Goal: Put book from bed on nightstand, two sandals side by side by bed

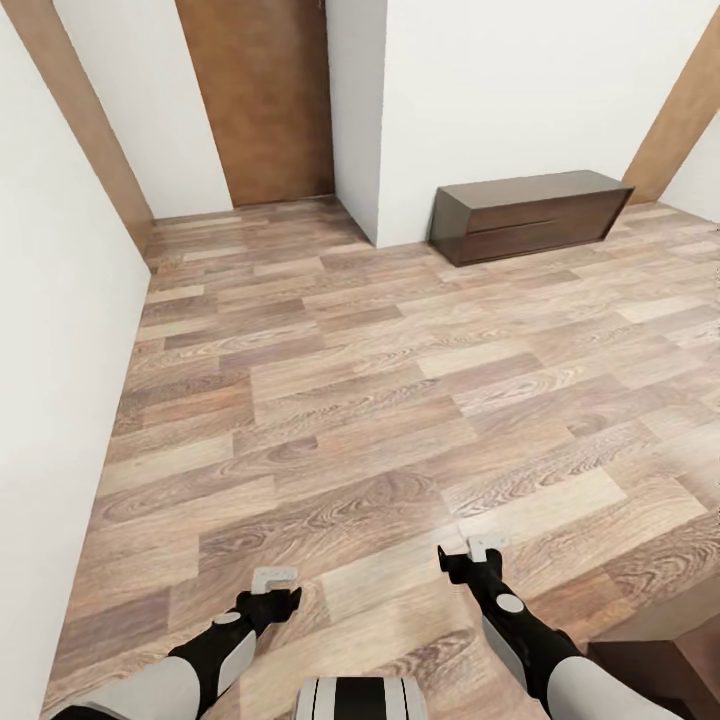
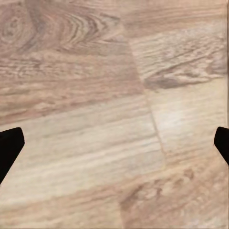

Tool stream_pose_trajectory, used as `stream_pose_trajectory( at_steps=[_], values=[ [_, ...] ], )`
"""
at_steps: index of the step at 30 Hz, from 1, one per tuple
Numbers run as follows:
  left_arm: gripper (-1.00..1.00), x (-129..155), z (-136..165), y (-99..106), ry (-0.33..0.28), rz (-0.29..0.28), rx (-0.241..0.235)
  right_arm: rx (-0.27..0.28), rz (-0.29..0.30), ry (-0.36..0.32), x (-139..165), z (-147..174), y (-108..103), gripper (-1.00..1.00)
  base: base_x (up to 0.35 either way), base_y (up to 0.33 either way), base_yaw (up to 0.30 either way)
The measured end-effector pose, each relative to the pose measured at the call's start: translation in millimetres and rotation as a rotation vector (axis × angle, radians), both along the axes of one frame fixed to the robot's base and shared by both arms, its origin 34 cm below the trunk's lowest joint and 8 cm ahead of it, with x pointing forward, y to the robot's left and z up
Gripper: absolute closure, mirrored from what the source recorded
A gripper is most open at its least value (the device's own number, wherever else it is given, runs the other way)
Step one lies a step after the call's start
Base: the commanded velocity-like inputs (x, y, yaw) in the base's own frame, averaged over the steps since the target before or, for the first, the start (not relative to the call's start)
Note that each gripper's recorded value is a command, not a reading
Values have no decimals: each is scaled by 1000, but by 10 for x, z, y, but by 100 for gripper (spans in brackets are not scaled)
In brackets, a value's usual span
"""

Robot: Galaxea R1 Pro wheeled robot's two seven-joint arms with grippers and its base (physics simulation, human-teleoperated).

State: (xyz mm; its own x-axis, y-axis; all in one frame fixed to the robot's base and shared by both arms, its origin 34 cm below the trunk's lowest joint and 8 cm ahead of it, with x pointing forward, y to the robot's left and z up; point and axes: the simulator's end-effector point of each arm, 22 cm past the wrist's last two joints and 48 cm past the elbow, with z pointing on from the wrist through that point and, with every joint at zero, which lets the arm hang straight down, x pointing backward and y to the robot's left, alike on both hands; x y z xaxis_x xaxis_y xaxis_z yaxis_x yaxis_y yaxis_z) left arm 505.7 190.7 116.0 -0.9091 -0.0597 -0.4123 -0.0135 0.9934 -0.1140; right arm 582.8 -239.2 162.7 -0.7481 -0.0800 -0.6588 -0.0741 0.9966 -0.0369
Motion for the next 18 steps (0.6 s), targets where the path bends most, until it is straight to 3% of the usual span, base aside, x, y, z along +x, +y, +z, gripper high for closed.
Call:
stream_pose_trajectory(
  at_steps=[7,11,18],
  values=[
    [-100,54,37,33,-18,-2,5,-1,1,-8,14,29,-1,-100,293,137,-181],
    [-100,148,90,33,-60,19,1,-1,0,-9,14,39,-2,-100,58,26,-74],
    [-100,183,106,97,-73,46,3,0,-1,-9,10,40,-3,-100,12,5,-15]
  ],
)
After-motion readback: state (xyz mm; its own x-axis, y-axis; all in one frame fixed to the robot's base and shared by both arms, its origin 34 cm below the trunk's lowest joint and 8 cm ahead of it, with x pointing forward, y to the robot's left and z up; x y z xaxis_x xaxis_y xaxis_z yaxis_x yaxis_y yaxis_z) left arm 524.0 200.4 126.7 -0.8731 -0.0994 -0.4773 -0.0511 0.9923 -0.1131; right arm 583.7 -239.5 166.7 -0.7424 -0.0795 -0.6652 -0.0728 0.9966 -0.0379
